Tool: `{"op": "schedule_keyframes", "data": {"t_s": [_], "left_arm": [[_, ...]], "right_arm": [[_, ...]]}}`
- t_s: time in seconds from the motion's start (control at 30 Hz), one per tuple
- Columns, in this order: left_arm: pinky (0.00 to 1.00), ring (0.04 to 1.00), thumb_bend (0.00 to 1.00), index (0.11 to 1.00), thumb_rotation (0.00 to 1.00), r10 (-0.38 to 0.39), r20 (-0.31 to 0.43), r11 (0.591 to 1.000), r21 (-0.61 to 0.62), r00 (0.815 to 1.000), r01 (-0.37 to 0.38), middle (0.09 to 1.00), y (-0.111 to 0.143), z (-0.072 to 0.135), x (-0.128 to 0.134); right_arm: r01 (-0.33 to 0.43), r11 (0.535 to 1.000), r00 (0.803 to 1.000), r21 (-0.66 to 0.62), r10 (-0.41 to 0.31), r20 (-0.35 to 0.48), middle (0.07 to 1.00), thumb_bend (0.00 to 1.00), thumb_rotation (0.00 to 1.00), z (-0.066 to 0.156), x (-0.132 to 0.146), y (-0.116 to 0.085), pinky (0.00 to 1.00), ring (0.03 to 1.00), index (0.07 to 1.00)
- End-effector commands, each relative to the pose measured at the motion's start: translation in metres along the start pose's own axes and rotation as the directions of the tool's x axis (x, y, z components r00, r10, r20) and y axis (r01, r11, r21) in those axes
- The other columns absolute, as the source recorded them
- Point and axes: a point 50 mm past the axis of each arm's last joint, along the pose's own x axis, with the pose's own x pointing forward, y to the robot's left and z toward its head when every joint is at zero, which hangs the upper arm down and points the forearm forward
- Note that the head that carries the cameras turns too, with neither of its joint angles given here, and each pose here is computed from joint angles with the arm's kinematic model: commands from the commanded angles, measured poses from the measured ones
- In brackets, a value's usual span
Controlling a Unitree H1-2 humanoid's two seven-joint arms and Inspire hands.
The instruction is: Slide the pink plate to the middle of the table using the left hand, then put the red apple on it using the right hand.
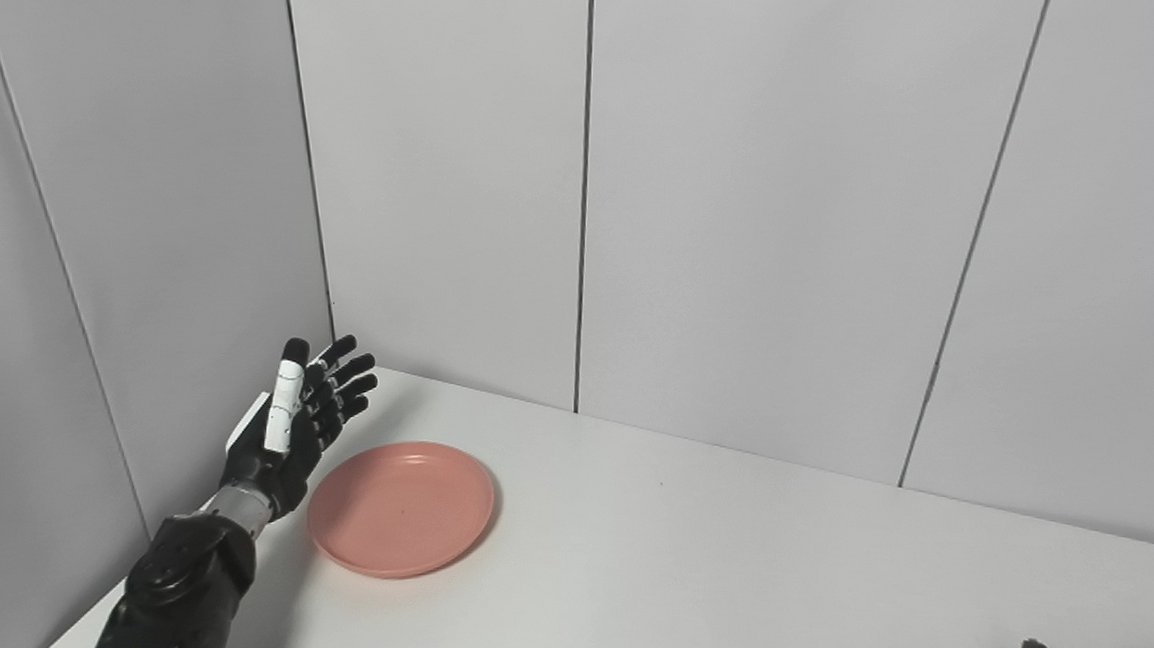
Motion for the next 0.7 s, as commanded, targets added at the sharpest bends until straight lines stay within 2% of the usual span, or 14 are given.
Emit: {"op": "schedule_keyframes", "data": {"t_s": [0.0, 0.33, 0.67], "left_arm": [[0.95, 0.909, 0.98, 0.907, 0.96, -0.024, 0.133, 0.999, 0.025, 0.991, 0.021, 0.906, 0.002, 0.040, 0.024], [0.92, 0.894, 0.97, 0.899, 0.95, 0.032, 0.119, 0.999, 0.003, 0.992, -0.032, 0.870, 0.023, 0.028, 0.040], [0.80, 0.812, 0.95, 0.861, 0.92, 0.121, 0.116, 0.993, -0.026, 0.986, -0.119, 0.802, 0.042, 0.014, 0.048]], "right_arm": [[0.015, 0.999, 0.996, 0.043, -0.011, -0.094, 0.987, 0.87, 1.00, -0.027, -0.020, 0.008, 1.00, 0.976, 0.996], [0.014, 0.999, 0.995, 0.040, -0.010, -0.095, 0.982, 0.88, 1.00, -0.026, -0.022, 0.009, 0.98, 0.966, 0.988], [0.014, 0.999, 0.995, 0.035, -0.010, -0.096, 0.982, 0.87, 1.00, -0.026, -0.022, 0.008, 0.98, 0.968, 0.988]]}}
